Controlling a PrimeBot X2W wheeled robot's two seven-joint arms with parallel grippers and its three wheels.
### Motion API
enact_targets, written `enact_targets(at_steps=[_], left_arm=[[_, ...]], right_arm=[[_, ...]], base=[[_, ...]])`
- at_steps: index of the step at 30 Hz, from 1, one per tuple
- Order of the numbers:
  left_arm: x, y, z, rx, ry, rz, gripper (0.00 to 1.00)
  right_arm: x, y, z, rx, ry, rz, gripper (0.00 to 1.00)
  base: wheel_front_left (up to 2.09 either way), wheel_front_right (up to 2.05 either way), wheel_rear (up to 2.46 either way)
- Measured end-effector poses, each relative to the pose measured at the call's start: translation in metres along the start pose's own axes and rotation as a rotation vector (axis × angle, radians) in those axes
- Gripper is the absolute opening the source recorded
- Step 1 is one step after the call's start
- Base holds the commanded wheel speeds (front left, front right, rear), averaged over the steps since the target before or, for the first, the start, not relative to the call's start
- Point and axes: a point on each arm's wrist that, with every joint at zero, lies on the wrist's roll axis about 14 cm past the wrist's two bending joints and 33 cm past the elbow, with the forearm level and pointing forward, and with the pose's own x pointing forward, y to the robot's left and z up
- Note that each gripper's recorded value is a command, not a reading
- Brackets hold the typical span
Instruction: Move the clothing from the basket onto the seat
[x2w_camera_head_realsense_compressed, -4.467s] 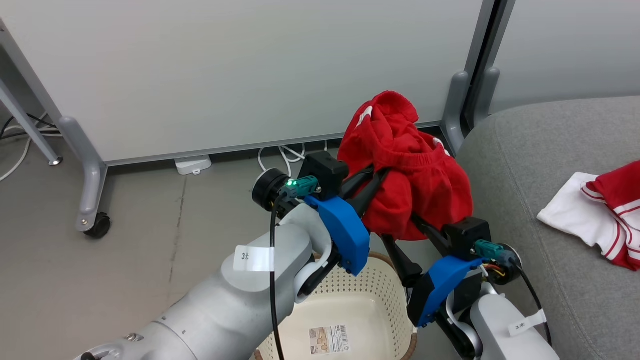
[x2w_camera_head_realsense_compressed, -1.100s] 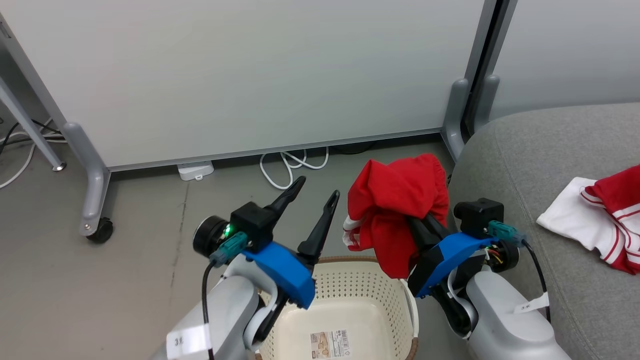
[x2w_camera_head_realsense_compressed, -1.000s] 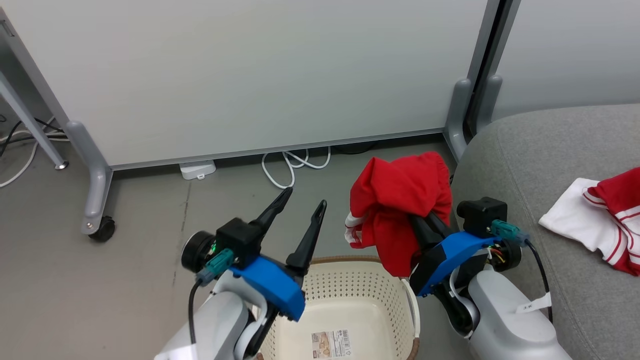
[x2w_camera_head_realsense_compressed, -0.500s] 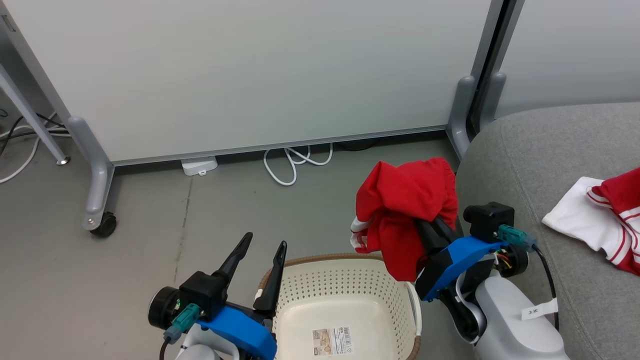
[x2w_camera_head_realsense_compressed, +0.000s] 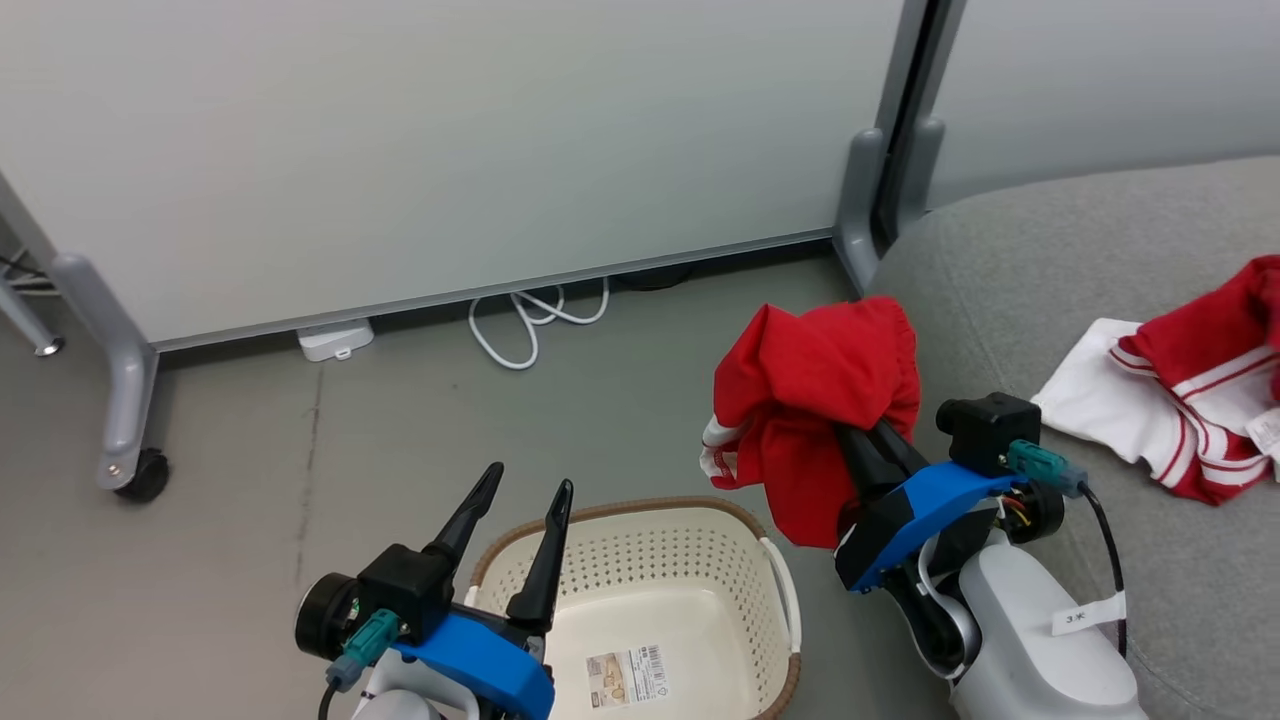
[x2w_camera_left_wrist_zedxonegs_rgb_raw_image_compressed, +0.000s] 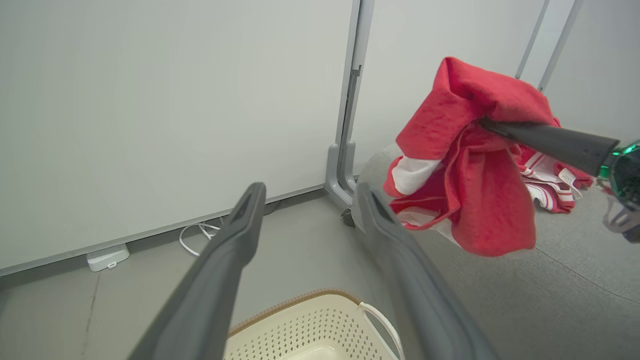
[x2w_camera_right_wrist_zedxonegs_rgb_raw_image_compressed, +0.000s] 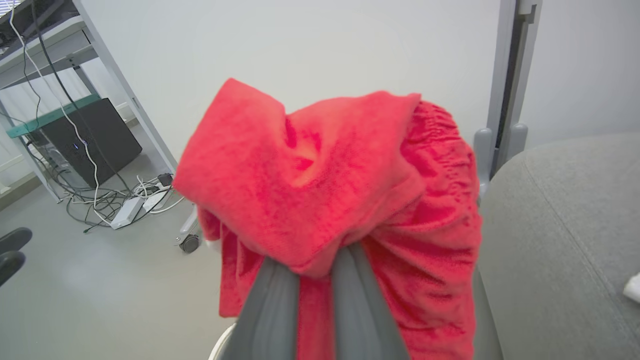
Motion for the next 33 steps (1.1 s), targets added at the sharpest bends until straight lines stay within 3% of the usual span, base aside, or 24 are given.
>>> enact_targets(at_steps=[23, 33], left_arm=[[0.067, -0.11, -0.029, -0.004, 0.077, -0.4, 1.0], [0.079, -0.132, -0.042, -0.013, 0.106, -0.482, 1.0]], right_arm=[[-0.098, -0.119, 0.012, 0.015, -0.049, -0.385, 0.0], [-0.126, -0.142, 0.006, 0.034, -0.048, -0.483, 0.0]], base=[[0.0, 0.0, 0.0], [0.0, 0.0, 0.0]])
